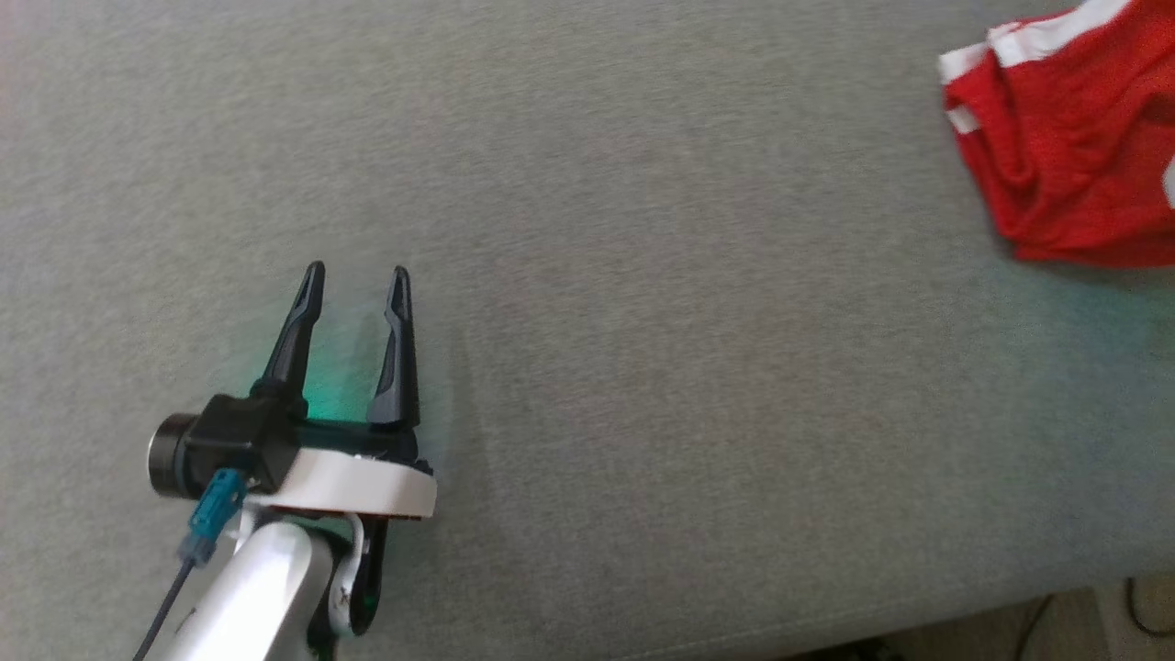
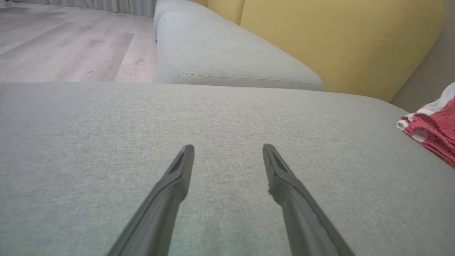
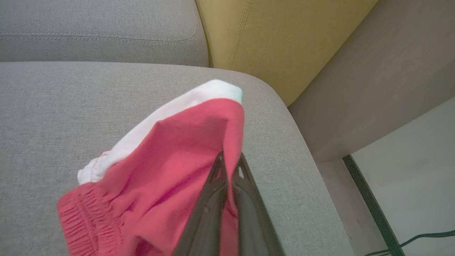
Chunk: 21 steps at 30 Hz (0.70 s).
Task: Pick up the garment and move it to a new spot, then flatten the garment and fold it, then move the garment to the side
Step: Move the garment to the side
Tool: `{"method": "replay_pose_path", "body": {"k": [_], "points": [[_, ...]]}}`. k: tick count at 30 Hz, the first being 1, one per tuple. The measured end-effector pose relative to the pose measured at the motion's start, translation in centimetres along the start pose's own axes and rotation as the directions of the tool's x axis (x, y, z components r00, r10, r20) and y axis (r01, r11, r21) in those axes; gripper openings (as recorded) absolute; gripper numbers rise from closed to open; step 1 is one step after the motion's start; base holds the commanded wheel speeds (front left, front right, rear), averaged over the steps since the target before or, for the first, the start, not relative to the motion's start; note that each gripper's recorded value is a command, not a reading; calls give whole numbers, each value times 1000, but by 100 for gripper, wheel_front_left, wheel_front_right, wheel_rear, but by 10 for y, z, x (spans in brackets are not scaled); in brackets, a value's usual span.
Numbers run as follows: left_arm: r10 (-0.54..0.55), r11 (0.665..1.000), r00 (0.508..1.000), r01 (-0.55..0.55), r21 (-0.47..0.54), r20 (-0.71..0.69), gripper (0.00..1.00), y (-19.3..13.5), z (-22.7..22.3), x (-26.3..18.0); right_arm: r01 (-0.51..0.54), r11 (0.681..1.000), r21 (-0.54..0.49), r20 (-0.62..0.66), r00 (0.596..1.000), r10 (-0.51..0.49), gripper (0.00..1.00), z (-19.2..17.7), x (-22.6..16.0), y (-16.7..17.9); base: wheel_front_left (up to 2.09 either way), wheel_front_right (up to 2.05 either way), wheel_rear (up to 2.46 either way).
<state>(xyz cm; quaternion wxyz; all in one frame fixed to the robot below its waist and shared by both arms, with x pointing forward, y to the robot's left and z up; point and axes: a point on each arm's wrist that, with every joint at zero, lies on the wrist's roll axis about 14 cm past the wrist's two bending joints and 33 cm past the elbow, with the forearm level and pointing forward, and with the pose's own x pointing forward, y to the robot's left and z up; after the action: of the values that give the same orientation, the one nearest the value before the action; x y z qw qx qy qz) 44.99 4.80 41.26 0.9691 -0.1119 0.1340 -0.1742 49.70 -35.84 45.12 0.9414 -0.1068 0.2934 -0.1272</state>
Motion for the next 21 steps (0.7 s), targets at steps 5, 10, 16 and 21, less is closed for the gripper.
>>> {"method": "replay_pose_path", "body": {"k": [5, 10, 16, 21], "points": [[53, 999, 999, -53, 0, 6, 100, 16, 0, -7, 42, 999, 1, -6, 999, -42, 100, -4, 17, -5, 0, 0, 0], [69, 998, 997, -69, 2, 17, 100, 19, 2, -12, 17, 1000, 20, 42, 999, -17, 100, 3, 15, 10, 0, 0, 0], [87, 996, 995, -87, -6, 48, 100, 18, 12, -24, -28, 999, 22, 183, 983, 23, 100, 38, -2, 25, 0, 0, 0], [135, 991, 986, -135, -9, 96, 100, 26, 27, -41, -87, 996, 25, 318, 945, 75, 100, 62, -31, 49, 0, 0, 0]]}}
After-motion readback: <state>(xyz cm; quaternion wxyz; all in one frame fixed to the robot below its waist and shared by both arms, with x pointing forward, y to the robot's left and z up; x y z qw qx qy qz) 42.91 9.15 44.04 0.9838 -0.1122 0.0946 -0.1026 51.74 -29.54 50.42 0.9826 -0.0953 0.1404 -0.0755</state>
